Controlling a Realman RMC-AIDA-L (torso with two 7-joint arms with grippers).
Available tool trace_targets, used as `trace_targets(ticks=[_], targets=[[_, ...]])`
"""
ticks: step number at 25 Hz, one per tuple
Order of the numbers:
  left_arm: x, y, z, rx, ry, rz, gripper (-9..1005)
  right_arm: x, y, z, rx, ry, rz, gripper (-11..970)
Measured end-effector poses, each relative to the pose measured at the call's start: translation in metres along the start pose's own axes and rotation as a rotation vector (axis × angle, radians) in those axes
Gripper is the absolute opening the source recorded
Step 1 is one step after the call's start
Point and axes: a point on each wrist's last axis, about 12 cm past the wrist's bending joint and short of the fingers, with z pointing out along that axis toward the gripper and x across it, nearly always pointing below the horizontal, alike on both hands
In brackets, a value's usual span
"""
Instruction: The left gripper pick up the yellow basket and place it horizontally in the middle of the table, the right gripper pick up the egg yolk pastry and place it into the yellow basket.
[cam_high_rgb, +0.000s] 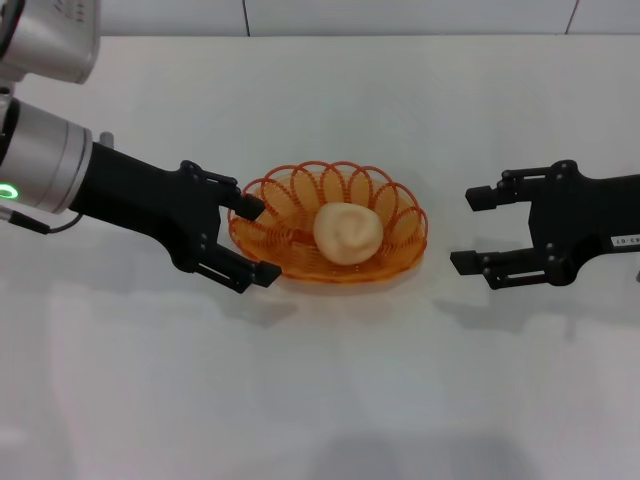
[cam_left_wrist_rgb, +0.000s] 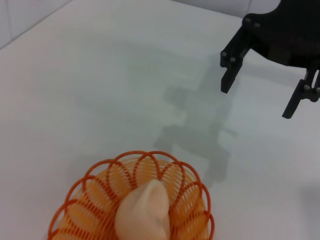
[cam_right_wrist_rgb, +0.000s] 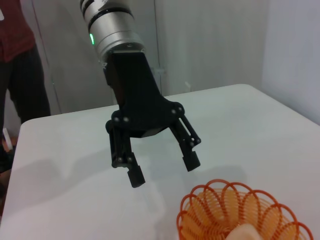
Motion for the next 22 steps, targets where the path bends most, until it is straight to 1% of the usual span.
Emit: trace_targets(ticks=[11, 22], targets=[[-0.0047, -0.0022, -0.0013, 0.016, -0.029, 0.066, 880, 0.0061, -0.0002, -0.0005, 0.002, 0.046, 0.0, 724], [-0.0072, 0.0005, -0.0053, -0.002, -0.036, 0.082, 880, 0.0052, 0.001, -0.0002, -0.007, 0.049, -0.004, 724]])
